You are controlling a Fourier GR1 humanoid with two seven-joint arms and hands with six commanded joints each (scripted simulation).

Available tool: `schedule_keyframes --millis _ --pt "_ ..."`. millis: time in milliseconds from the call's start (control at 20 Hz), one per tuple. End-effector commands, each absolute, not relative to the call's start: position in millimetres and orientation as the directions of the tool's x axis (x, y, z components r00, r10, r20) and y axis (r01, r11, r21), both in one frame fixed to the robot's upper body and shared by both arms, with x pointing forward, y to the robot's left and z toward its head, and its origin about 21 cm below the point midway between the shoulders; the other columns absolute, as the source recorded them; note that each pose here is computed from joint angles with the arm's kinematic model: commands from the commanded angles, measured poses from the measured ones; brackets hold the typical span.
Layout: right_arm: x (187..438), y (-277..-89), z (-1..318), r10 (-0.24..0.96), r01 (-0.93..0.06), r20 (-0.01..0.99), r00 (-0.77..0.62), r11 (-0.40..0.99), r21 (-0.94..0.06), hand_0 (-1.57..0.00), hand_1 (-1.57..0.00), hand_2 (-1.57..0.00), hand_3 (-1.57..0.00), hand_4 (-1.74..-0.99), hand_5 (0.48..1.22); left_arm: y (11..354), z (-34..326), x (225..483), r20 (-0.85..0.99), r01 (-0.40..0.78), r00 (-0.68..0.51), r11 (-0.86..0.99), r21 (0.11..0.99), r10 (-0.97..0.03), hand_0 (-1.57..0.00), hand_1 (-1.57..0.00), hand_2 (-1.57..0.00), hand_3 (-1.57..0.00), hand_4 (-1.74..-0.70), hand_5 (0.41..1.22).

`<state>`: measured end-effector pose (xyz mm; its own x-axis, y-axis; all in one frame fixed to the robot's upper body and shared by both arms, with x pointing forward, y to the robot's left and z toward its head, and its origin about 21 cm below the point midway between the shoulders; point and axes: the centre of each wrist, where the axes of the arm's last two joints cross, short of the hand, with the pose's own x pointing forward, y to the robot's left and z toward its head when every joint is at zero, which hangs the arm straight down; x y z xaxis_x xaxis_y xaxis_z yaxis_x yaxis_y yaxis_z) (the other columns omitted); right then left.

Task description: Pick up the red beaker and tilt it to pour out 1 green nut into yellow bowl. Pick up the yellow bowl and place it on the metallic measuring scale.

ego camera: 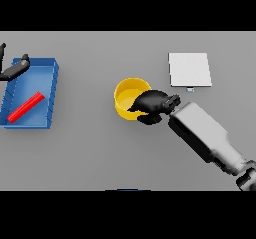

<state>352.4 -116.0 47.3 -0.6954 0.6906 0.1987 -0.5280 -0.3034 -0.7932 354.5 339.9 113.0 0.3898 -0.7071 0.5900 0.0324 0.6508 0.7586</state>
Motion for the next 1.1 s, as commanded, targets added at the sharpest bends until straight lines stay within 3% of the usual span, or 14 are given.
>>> schedule_keyframes --millis 0,150,250,500,650,1050 --pt "353 -115.1 46 0.692 -0.529 0.194 -0.695 -0.31 -0.79 -1.22 -1.2 -1.18 -0.93 -1.628 1.137 336 113 353 0.592 0.035 0.382 0.651 0.759 -0.71 0.0 0.0 0.0 0.0 -0.8 0.727" --pt "351 -120.5 50 0.689 -0.544 0.212 -0.693 -0.306 -0.781 -1.39 -1.38 -1.31 -1.14 -1.682 1.178 336 118 352 0.602 0.033 0.375 0.659 0.752 -0.705 0.0 0.0 0.0 0.0 -0.8 0.725" --pt "351 -118.9 52 0.694 -0.54 0.207 -0.689 -0.302 -0.786 -1.46 -1.45 -1.39 -1.17 -1.703 1.193 338 117 350 0.599 0.034 0.375 0.657 0.753 -0.707 0.0 0.0 0.0 0.0 -0.8 0.726" --pt "352 -128.3 75 0.689 -0.515 0.209 -0.693 -0.272 -0.813 -1.53 -1.53 -1.49 -1.19 -1.729 1.212 335 119 348 0.597 0.031 0.38 0.654 0.756 -0.707 0.0 0.0 0.0 0.0 -0.8 0.724" --pt "355 -132.7 101 0.691 -0.491 0.188 -0.698 -0.271 -0.828 -1.55 -1.55 -1.51 -1.38 -1.731 1.216 338 117 345 0.591 0.034 0.38 0.649 0.76 -0.712 0.0 0.0 0.0 0.0 -0.8 0.721" --pt "358 -153.3 142 0.749 -0.45 0.125 -0.65 -0.247 -0.858 -1.57 -1.57 -1.56 -1.25 -1.72 1.219 333 124 351 0.596 0.036 0.373 0.653 0.757 -0.711 0.0 0.0 0.0 0.0 -0.8 0.723"
